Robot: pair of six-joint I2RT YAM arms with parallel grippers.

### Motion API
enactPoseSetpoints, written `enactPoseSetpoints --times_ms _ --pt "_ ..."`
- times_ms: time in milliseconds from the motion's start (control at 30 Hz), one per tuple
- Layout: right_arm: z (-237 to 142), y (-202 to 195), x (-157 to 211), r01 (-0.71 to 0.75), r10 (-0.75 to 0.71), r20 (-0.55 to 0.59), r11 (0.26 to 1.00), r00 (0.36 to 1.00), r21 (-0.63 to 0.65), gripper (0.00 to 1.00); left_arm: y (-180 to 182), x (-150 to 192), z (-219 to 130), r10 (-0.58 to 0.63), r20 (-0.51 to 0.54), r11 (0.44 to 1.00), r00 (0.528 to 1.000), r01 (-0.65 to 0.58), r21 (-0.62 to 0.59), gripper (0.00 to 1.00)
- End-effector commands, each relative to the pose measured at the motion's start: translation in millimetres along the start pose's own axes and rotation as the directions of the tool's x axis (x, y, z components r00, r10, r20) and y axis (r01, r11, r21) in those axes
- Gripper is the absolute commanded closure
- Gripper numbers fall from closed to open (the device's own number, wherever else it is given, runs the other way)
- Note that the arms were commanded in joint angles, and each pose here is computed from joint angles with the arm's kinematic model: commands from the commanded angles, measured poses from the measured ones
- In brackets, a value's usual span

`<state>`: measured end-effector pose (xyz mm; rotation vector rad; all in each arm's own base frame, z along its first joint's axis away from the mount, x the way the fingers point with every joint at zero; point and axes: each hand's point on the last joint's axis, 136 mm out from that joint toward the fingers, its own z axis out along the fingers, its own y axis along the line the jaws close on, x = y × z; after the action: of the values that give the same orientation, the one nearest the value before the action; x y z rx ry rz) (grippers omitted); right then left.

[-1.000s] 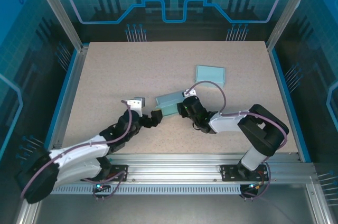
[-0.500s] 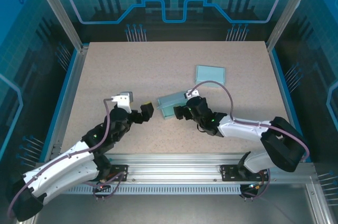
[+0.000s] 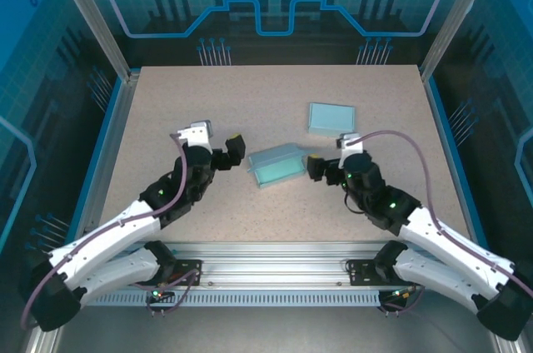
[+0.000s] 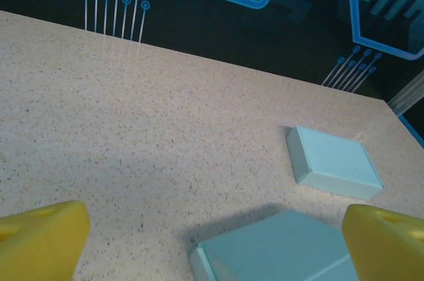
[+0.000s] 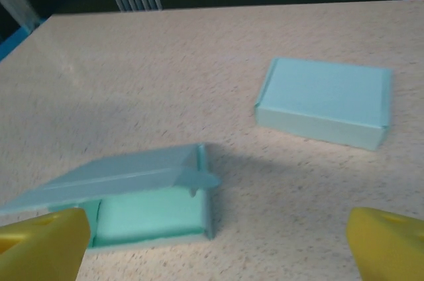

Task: Fold the paper box

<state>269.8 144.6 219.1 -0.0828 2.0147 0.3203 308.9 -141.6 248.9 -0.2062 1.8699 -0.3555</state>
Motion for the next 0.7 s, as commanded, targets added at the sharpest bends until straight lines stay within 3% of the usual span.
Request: enactPoseSetpoints --times_ms 0,167,367,667 --pt "-2.3 -6.4 -6.7 -0.057 0.055 -0.101 0.998 0.993 -0.012 0.0 -2.8 -14.2 15.2 0.012 -0.033 0.999 0.999 -0.013 -0.029 0.01" --pt "28.8 -2.2 -19.5 -0.063 0.064 -0.242 0.998 0.968 0.01 0.0 -10.8 0.0 44.4 0.085 -0.161 0.995 0.983 -0.093 -0.041 0.01" --pt "81.3 16.6 -10.5 -0.027 0.02 -0.417 1.0 0.909 -0.012 0.0 -17.9 30.8 72.9 0.115 -0.284 0.992 0.952 -0.123 -0.011 0.01" --pt "129.8 29.2 44.7 -0.017 -0.015 -0.637 0.999 0.771 -0.044 0.08 -14.2 96.3 94.8 0.13 -0.484 0.989 0.865 -0.144 0.009 0.01"
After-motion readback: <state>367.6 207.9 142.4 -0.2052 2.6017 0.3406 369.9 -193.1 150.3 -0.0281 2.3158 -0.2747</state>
